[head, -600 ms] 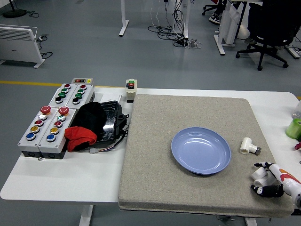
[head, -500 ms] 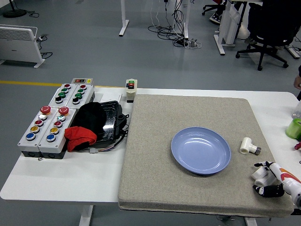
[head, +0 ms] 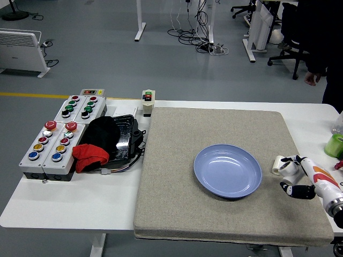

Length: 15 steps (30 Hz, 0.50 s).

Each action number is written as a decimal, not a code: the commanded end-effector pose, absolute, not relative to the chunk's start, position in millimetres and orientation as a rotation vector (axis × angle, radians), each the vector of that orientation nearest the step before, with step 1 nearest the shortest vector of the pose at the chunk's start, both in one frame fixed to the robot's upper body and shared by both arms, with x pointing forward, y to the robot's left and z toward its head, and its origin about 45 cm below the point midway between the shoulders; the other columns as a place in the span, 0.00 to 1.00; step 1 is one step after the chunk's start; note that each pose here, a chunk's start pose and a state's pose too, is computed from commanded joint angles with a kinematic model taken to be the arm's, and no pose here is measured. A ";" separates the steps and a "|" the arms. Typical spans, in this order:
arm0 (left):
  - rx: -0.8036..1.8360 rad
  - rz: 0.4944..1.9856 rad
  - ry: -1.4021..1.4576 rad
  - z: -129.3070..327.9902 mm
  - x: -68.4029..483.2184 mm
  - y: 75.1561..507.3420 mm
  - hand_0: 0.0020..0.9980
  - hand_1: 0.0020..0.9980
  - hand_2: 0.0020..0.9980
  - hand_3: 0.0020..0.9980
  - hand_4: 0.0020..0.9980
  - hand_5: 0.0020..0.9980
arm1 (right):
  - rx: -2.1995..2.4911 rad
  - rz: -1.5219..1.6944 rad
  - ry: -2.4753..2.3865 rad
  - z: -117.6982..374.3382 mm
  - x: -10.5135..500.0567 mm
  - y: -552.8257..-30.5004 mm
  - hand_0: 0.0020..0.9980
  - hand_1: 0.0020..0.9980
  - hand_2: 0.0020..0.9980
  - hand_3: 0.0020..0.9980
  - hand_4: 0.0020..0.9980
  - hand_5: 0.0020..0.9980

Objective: Pick pipe place plate twice

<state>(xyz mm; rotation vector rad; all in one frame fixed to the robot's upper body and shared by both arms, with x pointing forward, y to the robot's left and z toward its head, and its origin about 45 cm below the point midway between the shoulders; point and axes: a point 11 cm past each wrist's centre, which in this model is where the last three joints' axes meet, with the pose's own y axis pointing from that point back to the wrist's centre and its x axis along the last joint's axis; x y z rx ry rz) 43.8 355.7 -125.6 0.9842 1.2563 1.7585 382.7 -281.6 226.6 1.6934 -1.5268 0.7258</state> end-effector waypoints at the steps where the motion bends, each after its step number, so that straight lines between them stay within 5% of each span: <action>1: 0.984 1.759 1.257 -125.7 43.8 355.6 0.70 0.68 0.71 0.65 0.31 1.00 | 1.713 0.738 -1.513 228.1 386.7 -271.6 0.23 0.37 0.49 0.56 0.43 0.01; 4: 0.981 1.760 1.260 -125.8 44.0 355.0 0.70 0.68 0.71 0.65 0.31 1.00 | 1.774 0.775 -1.462 231.4 397.3 -241.0 0.23 0.37 0.49 0.56 0.43 0.01; 5: 0.980 1.760 1.260 -125.8 44.1 354.9 0.70 0.68 0.71 0.65 0.31 1.00 | 1.784 0.782 -1.452 231.9 398.9 -235.5 0.32 0.43 0.53 0.57 0.47 0.05; 10: 0.974 1.766 1.260 -125.5 45.7 354.8 0.70 0.68 0.71 0.65 0.31 1.00 | 1.823 0.762 -1.342 222.6 408.3 -207.9 0.32 0.43 0.53 0.57 0.47 0.05; 11: 0.972 1.768 1.261 -125.5 46.1 354.6 0.70 0.68 0.71 0.65 0.31 1.00 | 1.819 0.758 -1.306 219.6 409.7 -204.5 0.95 0.92 1.00 0.95 0.79 0.34; 15: 0.968 1.771 1.264 -125.5 46.5 354.3 0.70 0.68 0.71 0.65 0.31 1.00 | 1.840 0.731 -1.256 216.6 413.8 -197.2 0.95 0.92 1.00 0.95 0.79 0.34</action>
